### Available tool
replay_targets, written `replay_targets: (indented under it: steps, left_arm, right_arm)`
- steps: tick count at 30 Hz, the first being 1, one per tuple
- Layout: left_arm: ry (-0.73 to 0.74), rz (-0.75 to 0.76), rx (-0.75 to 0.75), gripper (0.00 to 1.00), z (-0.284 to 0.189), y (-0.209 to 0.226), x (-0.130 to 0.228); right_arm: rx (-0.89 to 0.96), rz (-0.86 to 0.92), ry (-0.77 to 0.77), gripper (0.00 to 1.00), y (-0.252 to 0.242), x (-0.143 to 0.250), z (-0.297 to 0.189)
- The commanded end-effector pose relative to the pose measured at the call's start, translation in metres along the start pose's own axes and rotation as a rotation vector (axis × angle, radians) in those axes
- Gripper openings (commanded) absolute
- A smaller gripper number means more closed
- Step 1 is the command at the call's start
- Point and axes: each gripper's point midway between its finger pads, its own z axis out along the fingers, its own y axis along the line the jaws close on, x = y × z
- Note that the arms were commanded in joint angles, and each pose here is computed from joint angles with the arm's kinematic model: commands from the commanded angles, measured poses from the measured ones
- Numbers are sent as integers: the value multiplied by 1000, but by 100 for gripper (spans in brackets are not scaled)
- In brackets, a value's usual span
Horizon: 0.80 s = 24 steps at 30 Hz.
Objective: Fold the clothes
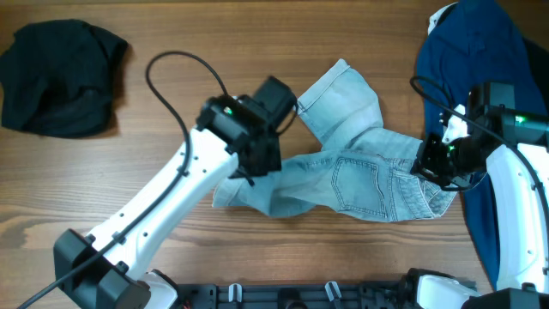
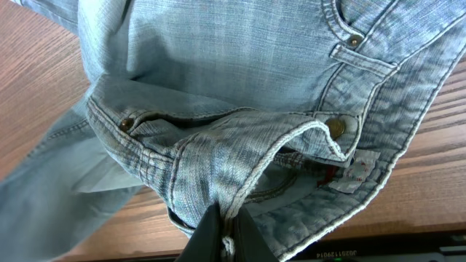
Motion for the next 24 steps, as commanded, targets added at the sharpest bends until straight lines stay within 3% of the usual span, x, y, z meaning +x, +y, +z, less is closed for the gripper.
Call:
replay_targets:
  steps: [1, 4, 6, 7, 10, 12, 14, 19, 23, 24]
  left_arm:
    - [46, 61, 27, 5, 7, -17, 28]
    - [27, 126, 58, 19, 6, -36, 38]
    - [11, 145, 63, 20, 6, -42, 39]
    - [2, 145, 66, 34, 6, -42, 37]
    - [-44, 128, 59, 55, 6, -41, 25]
    - [-85, 108, 57, 56, 5, -39, 12]
    - [-124, 75, 80, 55, 4, -39, -5]
    - [-182, 40, 99, 55, 3, -29, -34]
    - [-220, -10, 111, 63, 1, -18, -56]
    - [-223, -18, 111, 65, 1, -16, -58]
  right_arm:
    - [-16, -23, 1, 4, 3, 3, -1]
    - [-17, -22, 32, 4, 2, 10, 2]
    - [-20, -19, 67, 5, 0, 19, 6]
    - [-24, -27, 88, 7, 0, 24, 8]
    - [-29, -21, 115, 23, -1, 32, 12]
    - [-38, -32, 141, 22, 0, 43, 18]
    - [-63, -78, 184, 4, 10, 62, 27]
    - [-111, -144, 333, 6, 38, 120, 43]
    - [-106, -233, 495, 23, 55, 182, 50]
    - [-82, -244, 511, 56, 56, 191, 51]
